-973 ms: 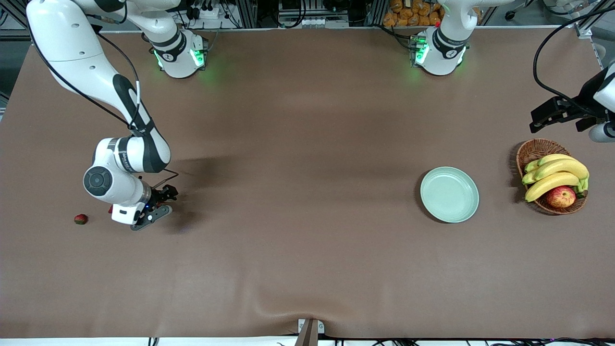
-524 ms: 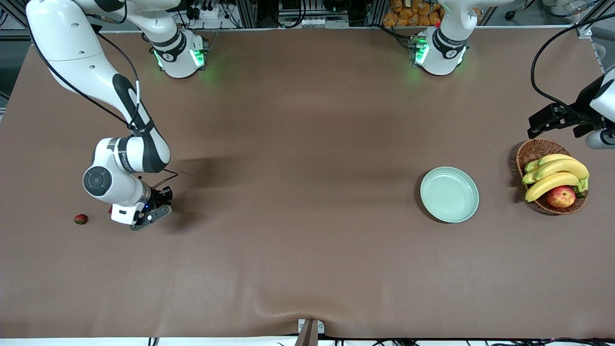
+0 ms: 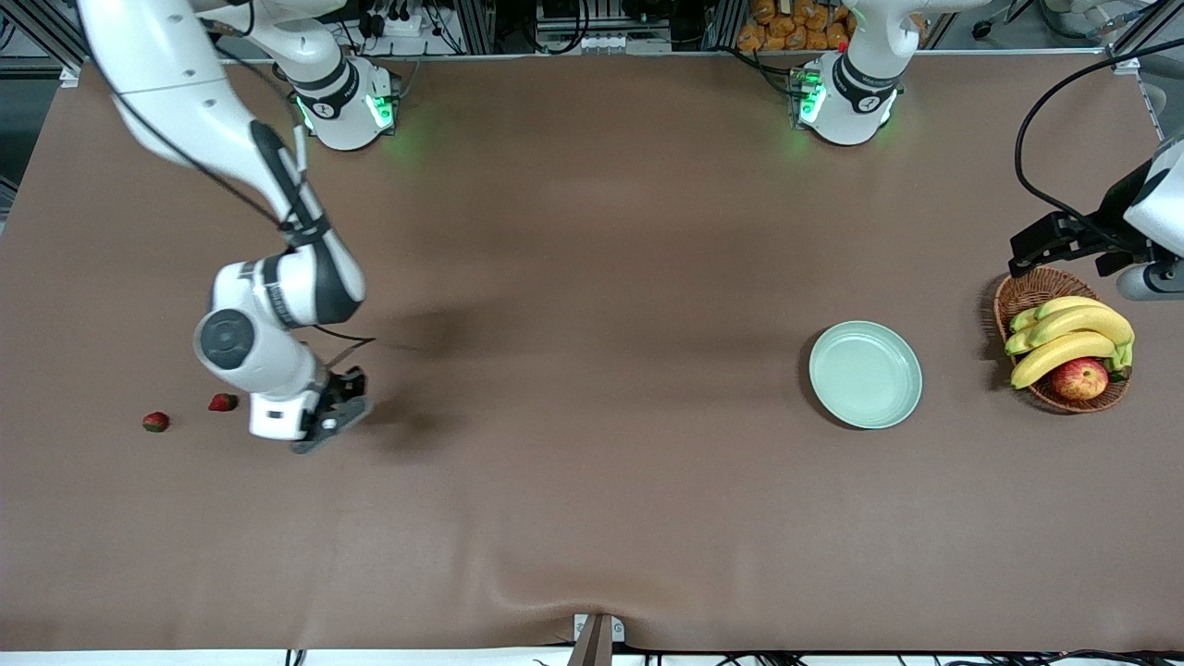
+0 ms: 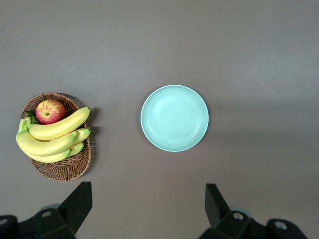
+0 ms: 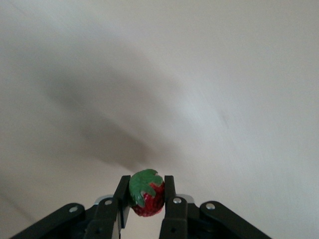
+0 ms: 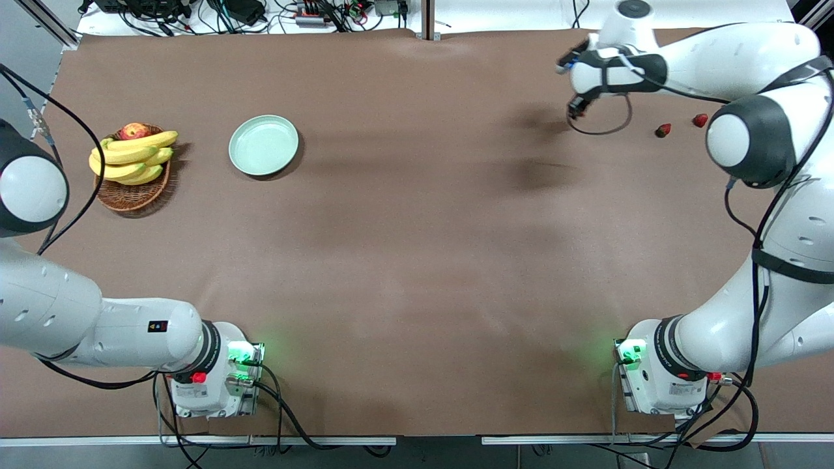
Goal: Collect all strawberries into plate
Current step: 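Set the strawberry mid-table with the right gripper while the left gripper approaches, then grasp the strawberry with the left gripper while the right gripper reaches another, then drop the strawberry onto the plate with the left gripper while the right gripper lifts another, then set the second strawberry mid-table with the right gripper while the left gripper returns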
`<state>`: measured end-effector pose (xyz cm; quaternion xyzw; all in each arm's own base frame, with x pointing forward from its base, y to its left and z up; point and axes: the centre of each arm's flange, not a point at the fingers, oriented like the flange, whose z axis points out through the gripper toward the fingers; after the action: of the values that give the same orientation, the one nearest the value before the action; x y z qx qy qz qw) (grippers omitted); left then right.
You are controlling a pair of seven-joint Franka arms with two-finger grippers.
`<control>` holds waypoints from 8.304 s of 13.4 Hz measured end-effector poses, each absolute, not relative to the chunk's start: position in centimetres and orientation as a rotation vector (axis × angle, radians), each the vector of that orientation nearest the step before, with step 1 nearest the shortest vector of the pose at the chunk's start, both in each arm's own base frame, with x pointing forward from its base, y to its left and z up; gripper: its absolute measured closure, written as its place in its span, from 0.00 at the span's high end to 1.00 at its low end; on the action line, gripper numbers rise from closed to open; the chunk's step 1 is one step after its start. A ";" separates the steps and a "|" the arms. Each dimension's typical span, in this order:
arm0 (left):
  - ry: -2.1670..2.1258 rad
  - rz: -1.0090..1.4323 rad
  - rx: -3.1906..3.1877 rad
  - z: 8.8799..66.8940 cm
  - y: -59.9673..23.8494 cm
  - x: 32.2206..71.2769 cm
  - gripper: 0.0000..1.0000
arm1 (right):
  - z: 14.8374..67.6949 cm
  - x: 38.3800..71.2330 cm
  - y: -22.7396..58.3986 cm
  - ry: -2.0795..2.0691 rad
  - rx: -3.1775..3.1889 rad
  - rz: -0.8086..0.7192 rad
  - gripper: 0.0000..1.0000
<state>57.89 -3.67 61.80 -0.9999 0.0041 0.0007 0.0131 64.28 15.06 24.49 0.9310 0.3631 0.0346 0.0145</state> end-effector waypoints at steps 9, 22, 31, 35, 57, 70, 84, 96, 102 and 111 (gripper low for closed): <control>0.030 0.012 -3.118 59.7 -4.3 59.3 1.00 | 26.6 61.7 39.3 1.551 2.743 0.328 0.31; 0.020 0.024 -3.124 53.8 -6.9 62.1 1.00 | 20.3 53.1 57.4 1.920 2.533 0.318 0.31; -0.399 0.082 -3.090 44.9 -17.5 63.6 1.00 | 22.6 54.5 57.6 1.910 2.519 0.364 0.84; -0.626 0.050 -3.065 39.7 -23.9 63.7 1.00 | 28.8 58.4 52.7 1.748 2.570 0.271 1.00; -0.556 0.010 -3.092 19.9 -46.7 53.3 0.61 | 25.0 69.3 -13.0 0.206 3.092 -0.100 1.00; -0.526 -0.004 -3.113 18.6 -47.5 52.9 0.32 | 16.9 64.7 -15.9 -0.015 3.157 -0.316 1.00; -0.303 0.205 -3.023 28.7 -24.3 64.7 0.32 | 20.4 66.2 -11.6 0.142 3.173 -0.274 0.35; -0.165 0.486 -3.001 24.5 -10.4 65.1 0.69 | 26.1 66.4 23.4 1.223 2.987 -0.088 0.35; -0.166 0.369 -3.032 30.7 -11.1 65.7 1.00 | 25.9 59.3 43.0 1.645 2.787 0.094 0.35; -0.254 0.290 -3.057 34.1 -14.0 65.7 1.00 | 19.4 55.9 53.3 1.832 2.631 0.221 0.40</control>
<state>65.73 -14.03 34.11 -0.9917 -0.0825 0.0942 0.0301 55.89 53.27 19.35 0.8182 0.5697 0.0686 -0.0361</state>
